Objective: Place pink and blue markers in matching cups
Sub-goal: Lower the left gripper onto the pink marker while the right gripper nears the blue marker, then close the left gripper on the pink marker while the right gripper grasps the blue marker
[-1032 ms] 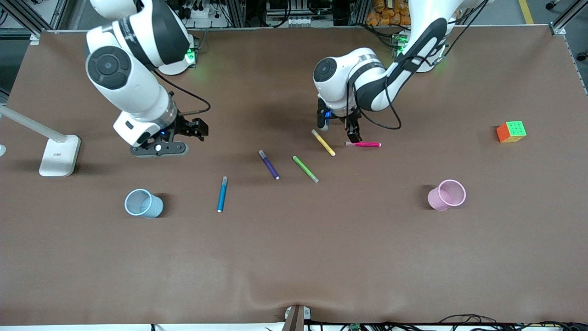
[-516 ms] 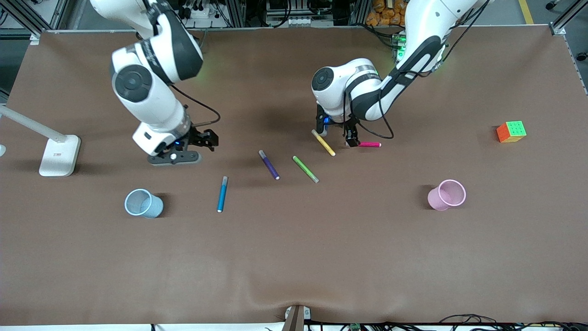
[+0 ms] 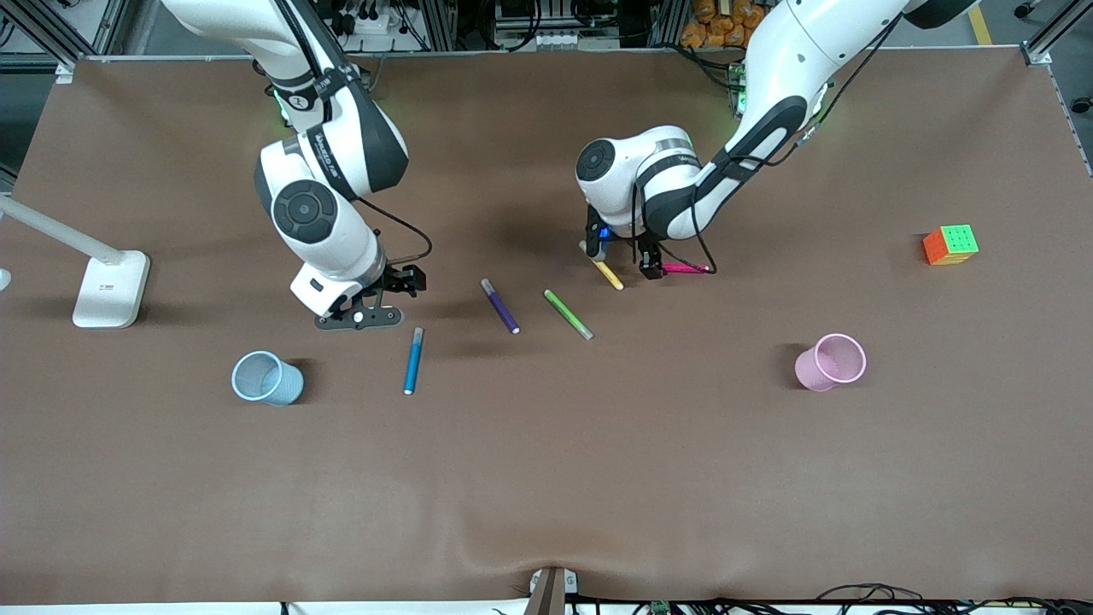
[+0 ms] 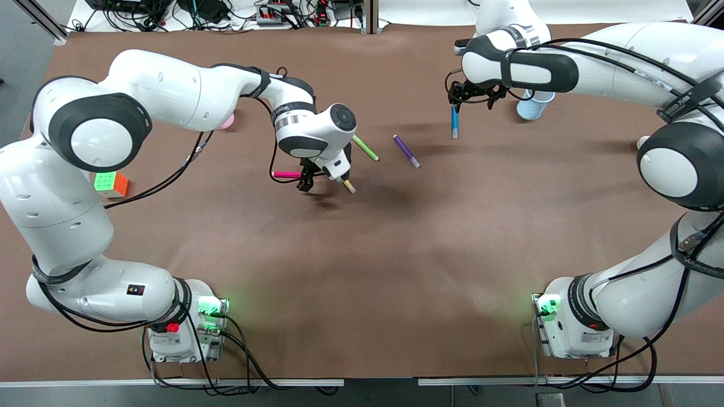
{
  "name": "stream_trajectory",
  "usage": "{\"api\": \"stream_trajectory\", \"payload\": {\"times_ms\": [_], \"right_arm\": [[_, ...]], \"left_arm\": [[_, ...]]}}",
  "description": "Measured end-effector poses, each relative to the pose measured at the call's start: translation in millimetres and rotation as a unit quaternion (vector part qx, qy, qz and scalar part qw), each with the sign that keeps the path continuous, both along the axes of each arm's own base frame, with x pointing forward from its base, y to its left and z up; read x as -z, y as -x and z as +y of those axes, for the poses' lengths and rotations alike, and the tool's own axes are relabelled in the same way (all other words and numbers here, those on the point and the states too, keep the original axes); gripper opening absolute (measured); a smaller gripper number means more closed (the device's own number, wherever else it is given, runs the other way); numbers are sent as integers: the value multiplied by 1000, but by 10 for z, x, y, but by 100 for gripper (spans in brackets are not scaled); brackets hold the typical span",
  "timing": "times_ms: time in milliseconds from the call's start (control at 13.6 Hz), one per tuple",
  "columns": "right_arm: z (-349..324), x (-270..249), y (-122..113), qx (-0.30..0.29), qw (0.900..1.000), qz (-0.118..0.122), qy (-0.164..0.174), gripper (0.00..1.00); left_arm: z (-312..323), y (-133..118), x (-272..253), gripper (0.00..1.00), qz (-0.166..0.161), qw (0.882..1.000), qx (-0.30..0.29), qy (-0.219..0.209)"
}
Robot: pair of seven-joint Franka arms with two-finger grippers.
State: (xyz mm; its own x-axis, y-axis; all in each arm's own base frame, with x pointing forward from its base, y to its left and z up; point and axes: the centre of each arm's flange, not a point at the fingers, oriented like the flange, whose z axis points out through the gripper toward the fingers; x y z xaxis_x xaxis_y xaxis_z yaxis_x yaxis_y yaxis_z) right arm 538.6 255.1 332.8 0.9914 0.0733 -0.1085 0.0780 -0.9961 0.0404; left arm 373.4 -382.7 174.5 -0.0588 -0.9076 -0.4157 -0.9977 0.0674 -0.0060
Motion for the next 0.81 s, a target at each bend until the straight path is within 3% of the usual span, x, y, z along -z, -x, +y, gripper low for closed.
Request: {"api": "stream_trajectory", "payload": {"times_ms": [295,516,811], "right_arm": [[49,254,-89,0,1000,-18,-5,100],[156,599,-133,-7,1000,-12,2,100],[263,975,-257,-12,999,-29,-1,100]], "left_arm": [[-19,20,53,72,-1,1000,7,-2],[-9,0,61,72,-3,1000,4,-3],[-21,13,63,67,-3,1000,6,-3]]}}
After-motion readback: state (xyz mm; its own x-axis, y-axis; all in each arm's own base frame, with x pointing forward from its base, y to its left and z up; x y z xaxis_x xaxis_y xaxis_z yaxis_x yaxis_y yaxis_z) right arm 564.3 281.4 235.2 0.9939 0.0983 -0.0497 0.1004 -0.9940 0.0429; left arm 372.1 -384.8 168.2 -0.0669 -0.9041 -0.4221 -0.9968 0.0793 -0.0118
